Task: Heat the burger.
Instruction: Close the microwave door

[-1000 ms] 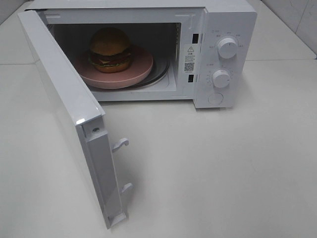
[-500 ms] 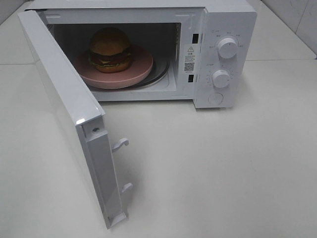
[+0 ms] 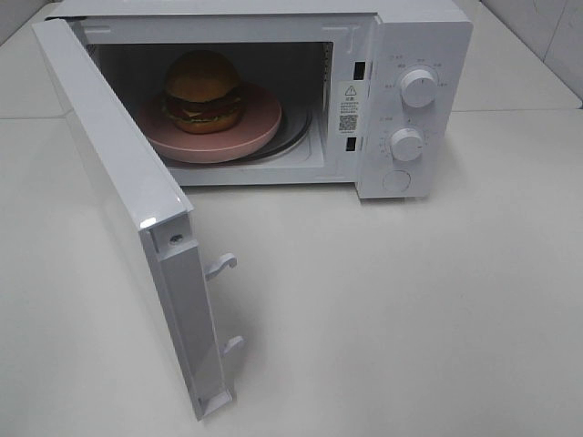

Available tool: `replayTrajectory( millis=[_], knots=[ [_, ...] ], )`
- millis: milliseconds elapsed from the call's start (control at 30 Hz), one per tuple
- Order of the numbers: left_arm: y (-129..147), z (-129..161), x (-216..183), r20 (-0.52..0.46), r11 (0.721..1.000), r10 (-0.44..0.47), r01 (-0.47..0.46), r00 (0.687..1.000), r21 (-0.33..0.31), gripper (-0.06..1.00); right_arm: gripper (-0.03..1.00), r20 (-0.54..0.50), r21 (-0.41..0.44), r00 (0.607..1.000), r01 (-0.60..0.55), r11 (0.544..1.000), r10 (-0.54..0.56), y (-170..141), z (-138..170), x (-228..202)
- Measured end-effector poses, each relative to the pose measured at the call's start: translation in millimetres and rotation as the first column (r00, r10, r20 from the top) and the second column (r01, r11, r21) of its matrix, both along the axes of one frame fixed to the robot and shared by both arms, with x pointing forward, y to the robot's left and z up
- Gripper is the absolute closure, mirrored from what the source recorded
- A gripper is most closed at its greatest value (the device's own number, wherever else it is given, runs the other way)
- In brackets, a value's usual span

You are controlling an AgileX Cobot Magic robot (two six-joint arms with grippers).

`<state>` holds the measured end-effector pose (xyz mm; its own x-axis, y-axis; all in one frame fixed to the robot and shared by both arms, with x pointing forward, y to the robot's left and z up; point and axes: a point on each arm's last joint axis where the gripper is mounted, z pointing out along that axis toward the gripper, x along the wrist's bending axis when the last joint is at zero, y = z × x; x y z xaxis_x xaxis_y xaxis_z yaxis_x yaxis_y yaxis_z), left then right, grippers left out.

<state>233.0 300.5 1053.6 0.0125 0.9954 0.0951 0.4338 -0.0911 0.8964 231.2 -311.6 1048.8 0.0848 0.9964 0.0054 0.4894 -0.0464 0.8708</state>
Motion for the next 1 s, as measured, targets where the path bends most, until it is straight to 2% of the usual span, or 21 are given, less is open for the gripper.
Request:
replayTrajectory(
  millis=[800,900,967,1000],
  knots=[
    [1,2,0,0.014,1.000,0.005,-0.005,1.000,0.008,-0.05,0.21,0.000,0.000,1.000,0.000,1.000,0.000,0,0,0],
    [1,9,0,0.070,1.000,0.005,-0.006,0.998,0.010,-0.03,0.21,0.000,0.000,1.000,0.000,1.000,0.000,0,0,0],
    [1,15,2,0.139,1.000,0.005,-0.006,0.990,0.013,0.06,0.21,0.000,0.000,1.000,0.000,1.000,0.000,0,0,0],
    [1,19,5,0.164,1.000,0.004,-0.007,0.986,0.013,0.17,0.21,0.000,0.000,1.000,0.000,1.000,0.000,0,0,0]
  ],
)
